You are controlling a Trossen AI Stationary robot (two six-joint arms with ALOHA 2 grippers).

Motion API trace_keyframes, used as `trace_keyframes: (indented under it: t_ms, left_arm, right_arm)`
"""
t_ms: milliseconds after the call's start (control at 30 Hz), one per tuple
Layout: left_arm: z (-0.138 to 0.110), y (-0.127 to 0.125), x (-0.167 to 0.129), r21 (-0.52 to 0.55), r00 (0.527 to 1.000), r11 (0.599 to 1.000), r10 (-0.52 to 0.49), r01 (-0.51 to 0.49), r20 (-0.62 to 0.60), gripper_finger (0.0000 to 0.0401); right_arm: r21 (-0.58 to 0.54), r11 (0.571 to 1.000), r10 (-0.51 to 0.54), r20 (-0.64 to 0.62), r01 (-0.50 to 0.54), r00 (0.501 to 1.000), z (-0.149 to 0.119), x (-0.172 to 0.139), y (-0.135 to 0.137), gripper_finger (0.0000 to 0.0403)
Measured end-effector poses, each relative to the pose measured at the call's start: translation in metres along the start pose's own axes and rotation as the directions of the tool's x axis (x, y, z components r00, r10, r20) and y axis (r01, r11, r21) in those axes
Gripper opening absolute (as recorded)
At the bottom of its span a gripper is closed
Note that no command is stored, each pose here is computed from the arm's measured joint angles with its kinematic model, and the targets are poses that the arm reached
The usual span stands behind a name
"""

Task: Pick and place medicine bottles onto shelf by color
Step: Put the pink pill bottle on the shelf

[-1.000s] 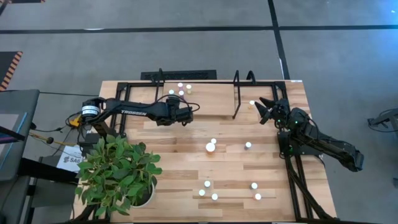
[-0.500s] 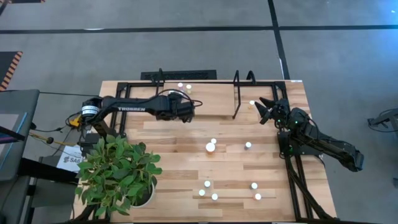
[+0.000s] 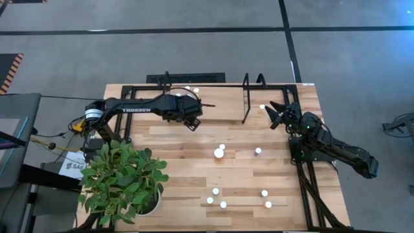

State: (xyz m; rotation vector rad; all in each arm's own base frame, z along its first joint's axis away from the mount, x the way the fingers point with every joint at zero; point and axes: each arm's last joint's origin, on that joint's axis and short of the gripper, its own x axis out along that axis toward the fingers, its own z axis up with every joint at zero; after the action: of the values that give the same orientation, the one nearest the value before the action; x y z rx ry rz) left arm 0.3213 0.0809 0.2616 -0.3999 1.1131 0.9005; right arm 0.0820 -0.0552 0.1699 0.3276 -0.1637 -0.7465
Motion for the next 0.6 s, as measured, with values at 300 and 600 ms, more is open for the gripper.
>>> trace_keyframes:
  t_ms: [300, 600]
  left_arm:
    - [0.011, 0.018, 0.009, 0.104, 0.998, 0.994, -0.027, 0.032, -0.049, 0.0236]
    - [0.016, 0.029, 0.013, 0.220, 0.993, 0.972, -0.061, 0.081, -0.096, 0.0236]
  right_arm:
    - [0.000, 1.000, 0.000, 0.000, 0.000, 1.000, 0.000, 0.000, 0.000, 0.0249]
    - [0.000, 1.000, 0.000, 0.001, 0.000, 1.000, 0.000, 0.000, 0.000, 0.0249]
